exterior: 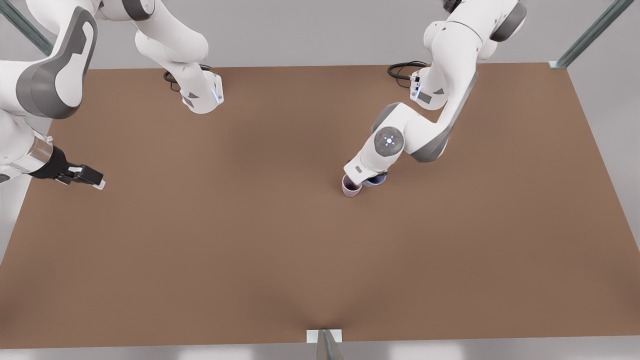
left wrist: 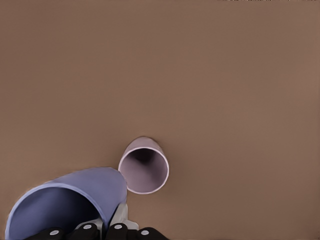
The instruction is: Stack the cups, with the pink cup at the bottom and the purple cup at the top
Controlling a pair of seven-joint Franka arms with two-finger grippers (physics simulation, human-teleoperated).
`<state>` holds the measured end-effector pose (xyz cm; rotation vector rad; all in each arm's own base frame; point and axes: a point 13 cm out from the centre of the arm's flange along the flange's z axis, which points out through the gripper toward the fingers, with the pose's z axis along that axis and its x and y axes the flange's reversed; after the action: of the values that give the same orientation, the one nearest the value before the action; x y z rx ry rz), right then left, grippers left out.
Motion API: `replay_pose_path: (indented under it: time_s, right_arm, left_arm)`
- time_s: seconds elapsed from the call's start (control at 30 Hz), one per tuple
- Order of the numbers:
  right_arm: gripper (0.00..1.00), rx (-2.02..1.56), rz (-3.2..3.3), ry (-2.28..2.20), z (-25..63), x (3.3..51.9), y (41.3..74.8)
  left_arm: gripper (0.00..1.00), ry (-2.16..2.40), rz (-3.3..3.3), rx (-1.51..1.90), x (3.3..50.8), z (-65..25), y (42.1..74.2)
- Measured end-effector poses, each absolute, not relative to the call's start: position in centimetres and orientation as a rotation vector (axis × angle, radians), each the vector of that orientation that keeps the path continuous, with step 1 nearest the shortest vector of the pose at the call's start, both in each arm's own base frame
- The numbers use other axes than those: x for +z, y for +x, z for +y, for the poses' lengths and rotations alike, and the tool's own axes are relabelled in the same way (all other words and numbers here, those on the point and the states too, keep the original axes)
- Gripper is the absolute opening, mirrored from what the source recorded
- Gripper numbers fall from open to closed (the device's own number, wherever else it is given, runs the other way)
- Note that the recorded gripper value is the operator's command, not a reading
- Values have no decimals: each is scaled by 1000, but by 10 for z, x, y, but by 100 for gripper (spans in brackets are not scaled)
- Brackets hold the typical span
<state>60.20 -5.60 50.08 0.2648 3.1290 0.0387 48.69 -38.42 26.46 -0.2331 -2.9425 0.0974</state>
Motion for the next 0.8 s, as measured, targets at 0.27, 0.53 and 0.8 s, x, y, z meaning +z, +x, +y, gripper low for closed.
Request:
replay_pose_path:
  time_s: [0.27, 0.53, 0.8]
  right_arm:
    - [100, 53, 3133, 225, -54, 498, 604]
    - [100, 53, 3142, 203, -55, 493, 605]
    - [100, 54, 3140, 183, -53, 492, 607]
  left_arm:
    - [21, -23, -2951, 131, 258, -437, 489]
    - [21, 155, -2934, 54, 243, -431, 485]
    - [21, 271, -2925, 2, 237, -424, 485]
